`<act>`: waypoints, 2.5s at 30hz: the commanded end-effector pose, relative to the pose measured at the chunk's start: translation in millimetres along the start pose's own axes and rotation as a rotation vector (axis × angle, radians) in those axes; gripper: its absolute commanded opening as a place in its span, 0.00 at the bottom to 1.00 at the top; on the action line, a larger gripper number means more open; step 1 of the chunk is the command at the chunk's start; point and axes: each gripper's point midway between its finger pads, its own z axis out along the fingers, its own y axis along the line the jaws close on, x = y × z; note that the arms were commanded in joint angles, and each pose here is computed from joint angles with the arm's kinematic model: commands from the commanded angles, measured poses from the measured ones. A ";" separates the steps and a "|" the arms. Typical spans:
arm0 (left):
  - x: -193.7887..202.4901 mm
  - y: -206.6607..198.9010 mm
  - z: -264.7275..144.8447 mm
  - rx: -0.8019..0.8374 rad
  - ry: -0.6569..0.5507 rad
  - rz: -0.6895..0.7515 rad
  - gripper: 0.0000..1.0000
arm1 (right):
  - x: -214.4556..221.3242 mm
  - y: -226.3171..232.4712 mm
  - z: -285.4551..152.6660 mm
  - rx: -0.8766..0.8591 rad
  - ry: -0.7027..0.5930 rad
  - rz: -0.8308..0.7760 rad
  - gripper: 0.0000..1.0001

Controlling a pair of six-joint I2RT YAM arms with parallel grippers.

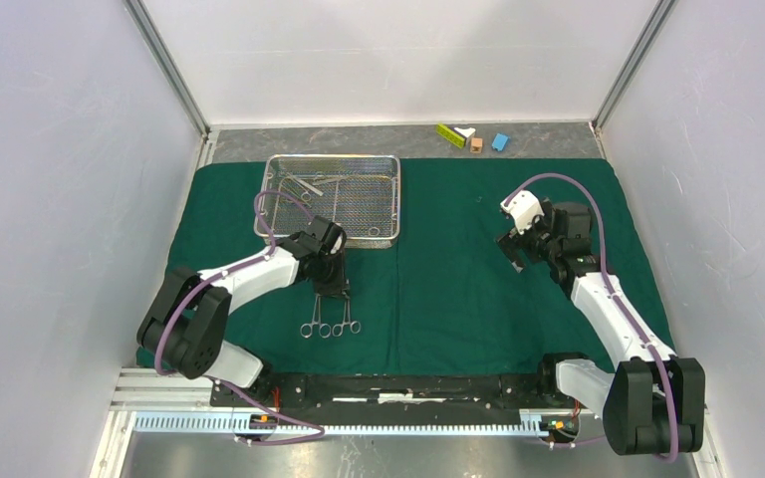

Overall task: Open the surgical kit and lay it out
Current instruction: Place the medical item in the surgical kit.

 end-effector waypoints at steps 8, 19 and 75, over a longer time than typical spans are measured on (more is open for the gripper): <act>-3.7 -1.1 5.4 0.005 -0.024 -0.023 0.04 | -4.7 -0.8 0.3 -0.003 -0.024 -0.008 0.96; -3.5 0.0 5.7 0.005 -0.026 -0.011 0.08 | -4.2 -0.7 0.1 -0.003 -0.023 -0.008 0.96; -148.0 -46.1 -144.9 0.011 -0.534 0.327 0.99 | -51.2 -6.6 -8.9 -0.068 -0.113 0.019 0.97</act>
